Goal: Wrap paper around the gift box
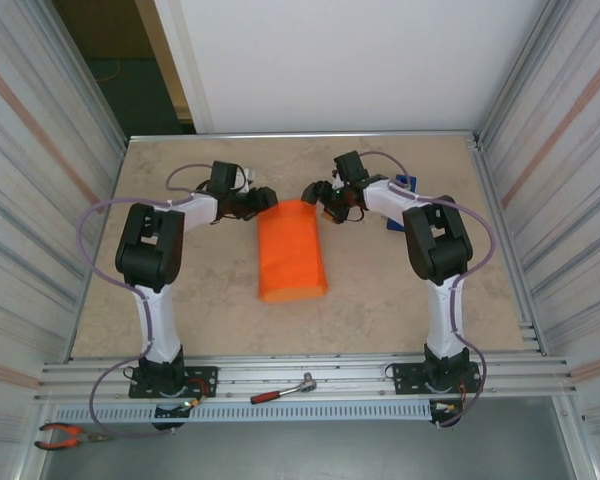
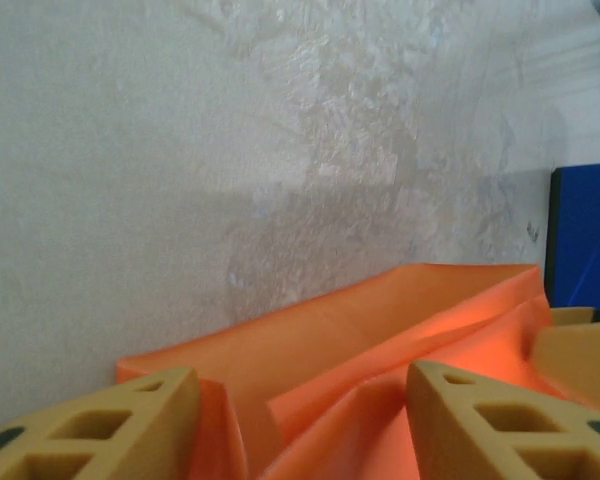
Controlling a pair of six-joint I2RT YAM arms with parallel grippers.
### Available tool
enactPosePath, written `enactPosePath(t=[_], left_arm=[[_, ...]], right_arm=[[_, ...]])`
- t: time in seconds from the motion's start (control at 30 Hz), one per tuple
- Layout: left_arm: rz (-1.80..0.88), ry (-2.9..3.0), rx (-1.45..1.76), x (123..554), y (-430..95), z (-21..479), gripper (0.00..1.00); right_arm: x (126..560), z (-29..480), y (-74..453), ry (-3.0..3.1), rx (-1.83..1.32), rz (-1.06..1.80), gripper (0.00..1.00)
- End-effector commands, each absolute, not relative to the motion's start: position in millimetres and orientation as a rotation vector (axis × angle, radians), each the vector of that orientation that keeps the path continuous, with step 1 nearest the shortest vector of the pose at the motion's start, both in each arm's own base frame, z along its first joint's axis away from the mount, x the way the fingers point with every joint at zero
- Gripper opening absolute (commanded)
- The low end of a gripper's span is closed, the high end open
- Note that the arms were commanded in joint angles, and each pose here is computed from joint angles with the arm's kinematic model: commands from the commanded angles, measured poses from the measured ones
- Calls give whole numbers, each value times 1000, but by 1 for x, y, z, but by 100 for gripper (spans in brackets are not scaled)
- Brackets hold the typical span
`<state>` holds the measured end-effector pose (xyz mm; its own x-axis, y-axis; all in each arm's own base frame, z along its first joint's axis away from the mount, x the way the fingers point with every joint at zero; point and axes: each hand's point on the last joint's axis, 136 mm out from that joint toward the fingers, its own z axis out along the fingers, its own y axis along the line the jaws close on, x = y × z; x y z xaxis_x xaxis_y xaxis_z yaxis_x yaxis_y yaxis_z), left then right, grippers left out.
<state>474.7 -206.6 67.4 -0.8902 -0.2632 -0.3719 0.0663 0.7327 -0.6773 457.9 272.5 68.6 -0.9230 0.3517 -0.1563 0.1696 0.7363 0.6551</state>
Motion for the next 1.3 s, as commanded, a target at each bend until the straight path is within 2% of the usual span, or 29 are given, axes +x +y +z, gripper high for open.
enactPosePath(t=[0.0,0.03,0.13,0.27,0.33,0.47,0.63,0.9,0.97,1.07,1.27], left_arm=[[-995,2394,-121,483,-191,113,68],[-1006,2370,-124,480,-187,122,72],[-1019,2319,-123,466,-178,144,79],[-1000,2284,-125,431,-167,159,82],[-988,2273,-164,411,-160,159,79],[-908,2346,-234,361,-149,135,64],[-746,2447,-323,312,-129,90,46],[-742,2546,-288,290,-137,55,23],[-743,2557,-266,290,-141,53,20],[-749,2575,-230,288,-149,51,18],[-772,2615,-141,274,-180,41,17]], right_arm=[[456,124,248,2568,363,865,95],[452,131,241,2557,348,819,98],[437,148,226,2533,307,692,98],[406,163,219,2501,246,651,98],[386,159,220,2520,235,690,98],[343,130,211,2629,281,651,98],[298,82,194,2724,278,494,82],[273,51,193,2764,249,430,38],[273,48,201,2770,233,442,31],[273,42,215,2783,195,430,24],[268,36,246,2801,108,435,21]])
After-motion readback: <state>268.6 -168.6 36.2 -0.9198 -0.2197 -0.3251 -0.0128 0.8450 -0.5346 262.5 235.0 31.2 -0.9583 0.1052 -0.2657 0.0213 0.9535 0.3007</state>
